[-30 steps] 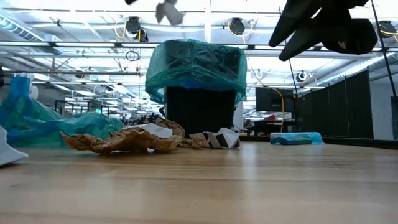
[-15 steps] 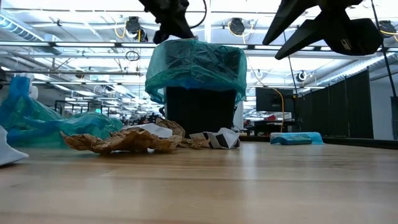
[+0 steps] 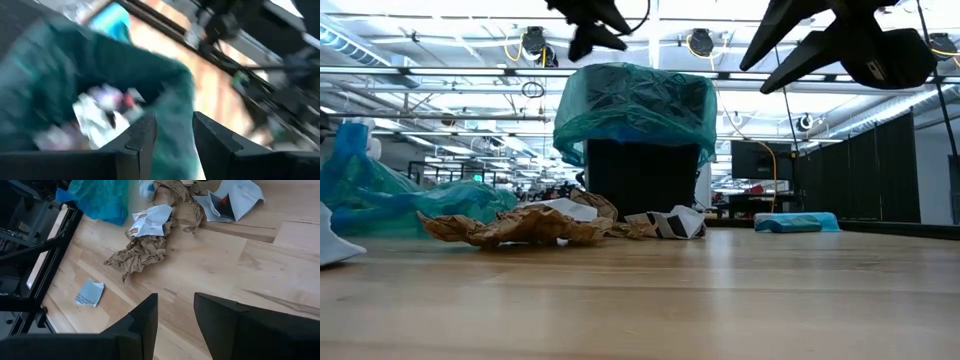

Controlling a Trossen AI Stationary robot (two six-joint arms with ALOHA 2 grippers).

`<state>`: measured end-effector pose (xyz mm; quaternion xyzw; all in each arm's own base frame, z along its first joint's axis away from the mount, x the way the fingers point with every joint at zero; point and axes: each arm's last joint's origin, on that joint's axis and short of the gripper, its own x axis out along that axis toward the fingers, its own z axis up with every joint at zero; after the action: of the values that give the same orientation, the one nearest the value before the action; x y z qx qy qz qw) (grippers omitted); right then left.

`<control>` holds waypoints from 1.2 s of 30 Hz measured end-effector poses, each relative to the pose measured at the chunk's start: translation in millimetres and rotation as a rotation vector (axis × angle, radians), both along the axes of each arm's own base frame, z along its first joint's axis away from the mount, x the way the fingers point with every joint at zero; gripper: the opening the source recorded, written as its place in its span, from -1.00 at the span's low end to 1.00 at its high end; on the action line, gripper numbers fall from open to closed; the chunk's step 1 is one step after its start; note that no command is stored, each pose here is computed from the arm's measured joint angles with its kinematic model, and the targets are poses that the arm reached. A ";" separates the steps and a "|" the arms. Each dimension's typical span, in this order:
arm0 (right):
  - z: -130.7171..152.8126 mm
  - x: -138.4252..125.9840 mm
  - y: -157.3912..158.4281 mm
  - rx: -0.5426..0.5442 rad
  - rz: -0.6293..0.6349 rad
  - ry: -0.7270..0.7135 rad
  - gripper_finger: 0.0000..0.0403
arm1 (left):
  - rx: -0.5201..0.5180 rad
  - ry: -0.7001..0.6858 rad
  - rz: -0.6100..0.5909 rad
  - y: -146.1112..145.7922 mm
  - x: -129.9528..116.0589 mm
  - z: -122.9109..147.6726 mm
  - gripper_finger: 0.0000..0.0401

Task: Place trash/remove bag and relplace
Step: Put the white paper into the blue trash bag inside the black trash bin

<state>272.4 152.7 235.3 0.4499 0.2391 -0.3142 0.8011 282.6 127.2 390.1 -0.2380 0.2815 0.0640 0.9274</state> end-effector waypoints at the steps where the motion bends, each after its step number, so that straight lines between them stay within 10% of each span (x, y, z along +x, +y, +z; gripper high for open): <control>1: 0.3 1.1 -0.7 -0.003 0.006 -0.002 -0.40 | -0.017 0.019 -0.014 -4.8 -5.6 1.6 -0.35; 16: 12.6 32.0 -20.8 -0.065 0.273 -0.061 -0.40 | -0.020 0.284 -0.015 -111.9 -82.2 10.7 -0.34; 36: 12.0 27.1 -9.3 -0.081 0.399 -0.035 -0.40 | -0.431 0.528 0.308 -254.5 -80.7 -118.2 -0.34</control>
<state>299.5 143.4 247.3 0.3662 0.2969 -0.1508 0.8689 201.9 -127.3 271.9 -0.4424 0.4788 0.2013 0.7311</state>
